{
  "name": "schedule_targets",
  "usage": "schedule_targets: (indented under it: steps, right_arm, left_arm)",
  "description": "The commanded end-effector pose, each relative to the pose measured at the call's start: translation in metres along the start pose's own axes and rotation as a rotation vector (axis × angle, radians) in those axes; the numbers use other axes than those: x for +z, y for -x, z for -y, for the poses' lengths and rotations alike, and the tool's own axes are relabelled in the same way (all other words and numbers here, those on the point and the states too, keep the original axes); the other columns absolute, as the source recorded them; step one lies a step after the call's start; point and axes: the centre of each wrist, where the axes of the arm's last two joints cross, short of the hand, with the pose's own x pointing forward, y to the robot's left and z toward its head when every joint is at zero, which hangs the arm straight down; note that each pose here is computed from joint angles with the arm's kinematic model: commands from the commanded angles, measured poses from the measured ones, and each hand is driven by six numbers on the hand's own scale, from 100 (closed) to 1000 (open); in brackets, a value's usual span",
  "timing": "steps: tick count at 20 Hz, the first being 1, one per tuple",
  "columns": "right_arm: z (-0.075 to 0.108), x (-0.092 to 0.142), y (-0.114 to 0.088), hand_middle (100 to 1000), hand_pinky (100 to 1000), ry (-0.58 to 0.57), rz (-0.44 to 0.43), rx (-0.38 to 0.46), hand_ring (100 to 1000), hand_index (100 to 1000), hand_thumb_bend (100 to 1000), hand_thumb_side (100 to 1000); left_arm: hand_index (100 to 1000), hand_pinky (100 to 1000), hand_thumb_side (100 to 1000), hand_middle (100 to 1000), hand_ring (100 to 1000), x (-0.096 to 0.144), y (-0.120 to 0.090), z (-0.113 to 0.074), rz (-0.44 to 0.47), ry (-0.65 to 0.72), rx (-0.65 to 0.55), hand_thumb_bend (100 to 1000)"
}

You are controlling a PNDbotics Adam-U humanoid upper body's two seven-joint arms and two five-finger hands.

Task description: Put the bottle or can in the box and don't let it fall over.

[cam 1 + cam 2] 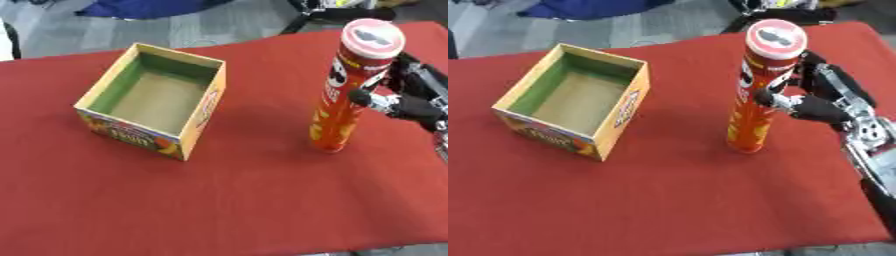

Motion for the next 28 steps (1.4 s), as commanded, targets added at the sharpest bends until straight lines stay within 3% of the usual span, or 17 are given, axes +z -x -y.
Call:
schedule_targets:
  steps: [1,10,16,28]
  right_arm:
    - [0.003,-0.005,-0.006,904,843,0.002,0.014,0.005,898,936,760,394]
    - [-0.005,-0.011,-0.007,891,840,0.001,0.01,-0.018,890,924,754,382]
    - [-0.008,-0.014,-0.008,860,834,0.005,0.0,-0.03,875,891,718,324]
    - [-0.013,-0.019,-0.01,735,819,0.027,-0.033,-0.063,814,779,616,222]
  left_arm:
    - [815,767,791,758,811,-0.004,-0.01,-0.002,0.038,0.002,-0.006,515]
    - [815,767,792,758,811,-0.004,-0.01,-0.001,0.037,0.002,-0.004,513]
    - [815,767,792,758,811,-0.004,-0.01,-0.002,0.037,0.0,-0.003,512]
    - [813,768,793,758,810,-0.004,-0.01,-0.001,0.038,-0.001,-0.001,509]
